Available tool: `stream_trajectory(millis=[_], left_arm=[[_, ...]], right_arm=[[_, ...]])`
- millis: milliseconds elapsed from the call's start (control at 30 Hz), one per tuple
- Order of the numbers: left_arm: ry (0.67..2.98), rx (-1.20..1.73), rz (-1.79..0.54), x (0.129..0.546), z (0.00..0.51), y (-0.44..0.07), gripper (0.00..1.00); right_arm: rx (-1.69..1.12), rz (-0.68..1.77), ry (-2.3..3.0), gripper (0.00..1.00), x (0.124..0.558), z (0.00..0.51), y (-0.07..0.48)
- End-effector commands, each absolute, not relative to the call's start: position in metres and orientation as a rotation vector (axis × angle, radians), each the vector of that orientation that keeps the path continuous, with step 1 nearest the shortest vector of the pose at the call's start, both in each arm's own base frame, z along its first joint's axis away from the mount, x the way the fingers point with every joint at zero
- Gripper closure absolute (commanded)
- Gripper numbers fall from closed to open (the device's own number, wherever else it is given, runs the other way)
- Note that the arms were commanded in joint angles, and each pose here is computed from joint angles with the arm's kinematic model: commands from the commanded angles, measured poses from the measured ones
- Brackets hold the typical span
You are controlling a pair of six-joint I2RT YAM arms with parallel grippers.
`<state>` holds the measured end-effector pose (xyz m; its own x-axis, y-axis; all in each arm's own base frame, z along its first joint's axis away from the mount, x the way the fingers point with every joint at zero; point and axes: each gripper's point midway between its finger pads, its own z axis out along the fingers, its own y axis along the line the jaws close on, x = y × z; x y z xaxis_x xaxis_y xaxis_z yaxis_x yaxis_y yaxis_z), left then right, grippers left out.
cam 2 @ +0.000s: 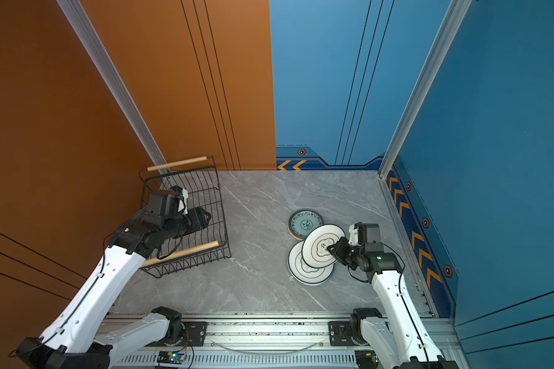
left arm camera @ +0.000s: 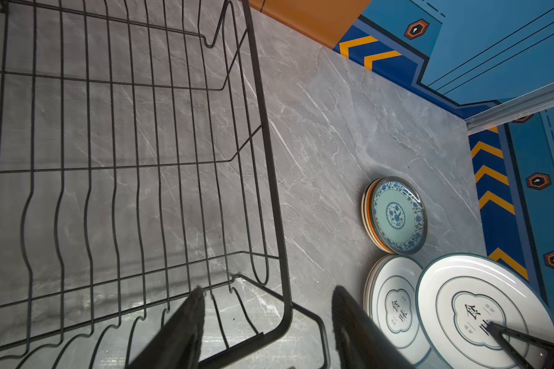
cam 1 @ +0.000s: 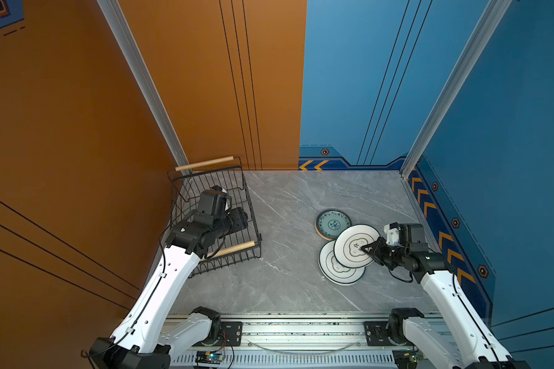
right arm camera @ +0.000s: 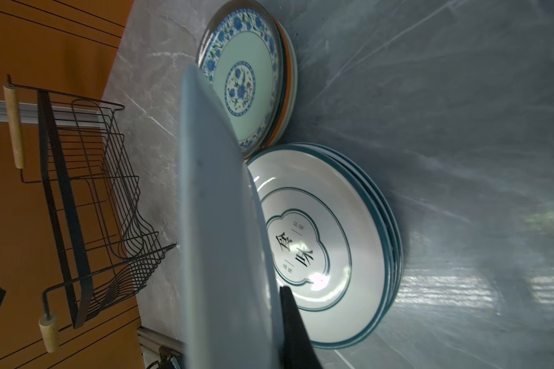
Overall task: Unload the plates from the dish rack
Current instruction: 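Carry the white plate to the white stack with the right while the left withdraws, then lower the white plate onto the white stack and open the right gripper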
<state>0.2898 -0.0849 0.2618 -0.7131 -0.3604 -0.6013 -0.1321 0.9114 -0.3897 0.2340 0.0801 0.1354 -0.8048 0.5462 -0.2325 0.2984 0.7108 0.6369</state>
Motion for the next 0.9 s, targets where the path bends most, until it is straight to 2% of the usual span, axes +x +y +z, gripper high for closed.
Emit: stream_trajectory(millis=[0, 600, 867], left_arm=[[2.367, -0.362, -0.322, 0.281, 0.254, -0.068, 0.35], [2.336, -0.408, -0.277, 0.279, 0.256, -0.052, 0.33], [2.314, -0.416, -0.27, 0.279, 0.262, -0.047, 0.33]], right_arm=[[0.654, 0.775, 2.552, 0.96, 0.221, 0.121, 0.076], [0.642, 0.74, 2.635, 0.93, 0.212, 0.092, 0.087], [0.633, 0.743, 2.673, 0.88, 0.21, 0.08, 0.094]])
